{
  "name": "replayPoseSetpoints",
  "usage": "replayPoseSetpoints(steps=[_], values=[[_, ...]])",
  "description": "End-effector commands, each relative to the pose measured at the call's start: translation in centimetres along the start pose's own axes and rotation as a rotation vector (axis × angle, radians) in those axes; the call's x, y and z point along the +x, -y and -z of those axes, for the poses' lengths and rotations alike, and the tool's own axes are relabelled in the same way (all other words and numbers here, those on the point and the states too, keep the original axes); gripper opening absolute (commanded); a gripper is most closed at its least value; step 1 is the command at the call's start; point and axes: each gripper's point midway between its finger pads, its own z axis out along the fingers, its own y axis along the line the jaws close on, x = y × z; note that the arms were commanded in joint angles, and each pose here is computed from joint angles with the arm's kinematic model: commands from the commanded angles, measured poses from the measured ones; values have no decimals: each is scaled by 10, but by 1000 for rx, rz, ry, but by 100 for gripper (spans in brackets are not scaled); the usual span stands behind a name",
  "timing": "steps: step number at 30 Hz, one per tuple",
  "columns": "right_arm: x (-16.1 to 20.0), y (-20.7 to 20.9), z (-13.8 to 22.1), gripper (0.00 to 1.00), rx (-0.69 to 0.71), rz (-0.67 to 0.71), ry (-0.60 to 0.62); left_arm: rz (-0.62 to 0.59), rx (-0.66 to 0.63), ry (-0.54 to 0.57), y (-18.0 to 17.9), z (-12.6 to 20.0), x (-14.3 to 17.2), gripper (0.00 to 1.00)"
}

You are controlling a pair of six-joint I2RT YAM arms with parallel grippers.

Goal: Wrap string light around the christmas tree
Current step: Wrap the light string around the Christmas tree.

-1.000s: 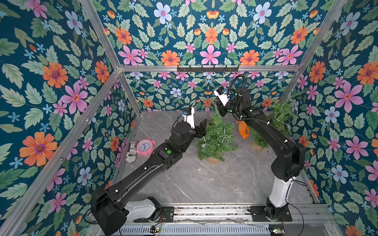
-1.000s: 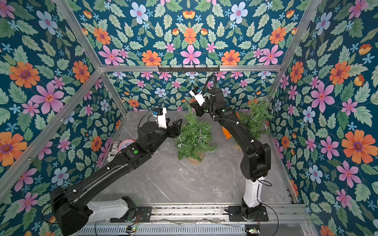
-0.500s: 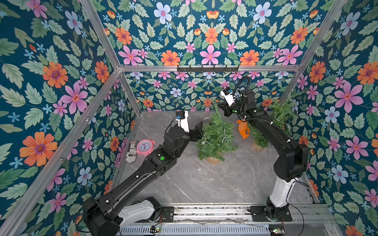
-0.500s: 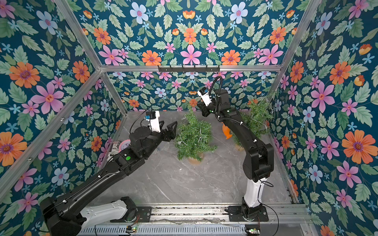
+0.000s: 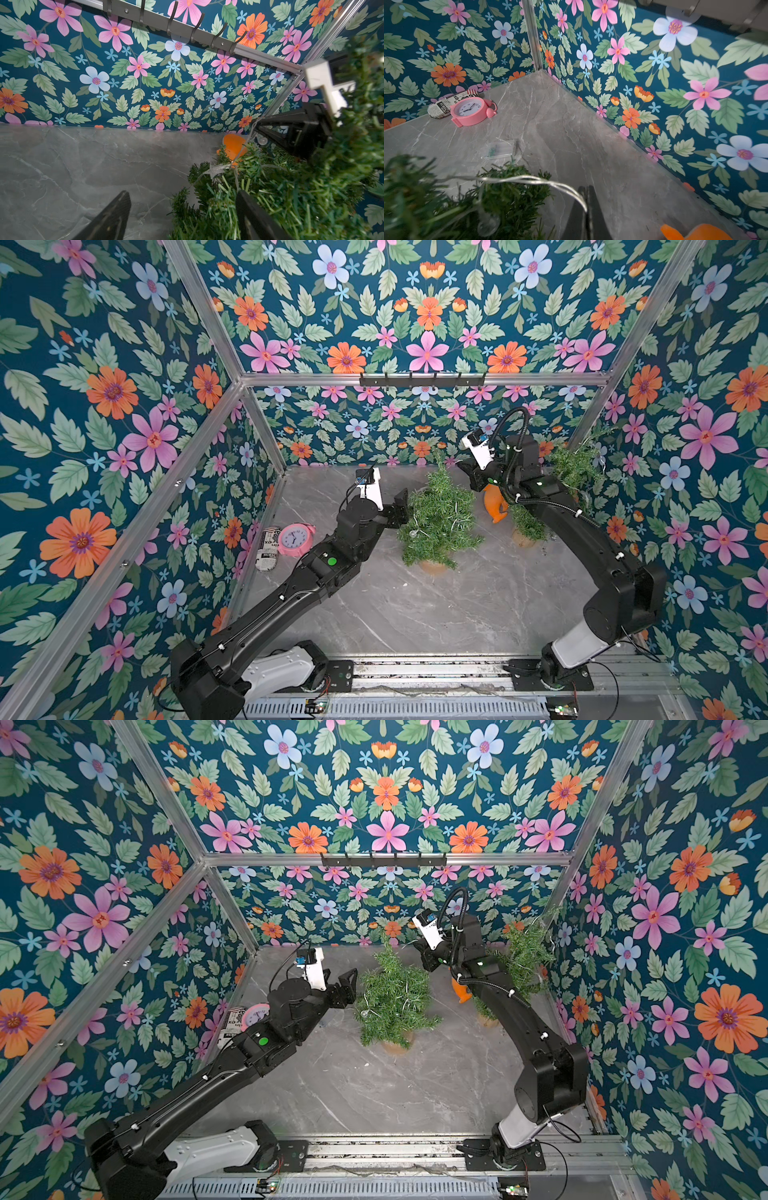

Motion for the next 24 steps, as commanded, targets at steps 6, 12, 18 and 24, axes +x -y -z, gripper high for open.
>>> replayPoseSetpoints(steps=[6,12,18,24], values=[[-3,-15,31,0,-11,-3,-2,4,-17,9,-3,0,-1,82],[4,-42,51,0,-94,-57,-35,1,-24,5,-5,0,1,82],[11,-76,67,4,-143,-44,-71,-9,-41,15,-8,0,-1,82],[18,-99,78,17,-169,-49,-100,-20,-75,35,-15,4,-6,82]])
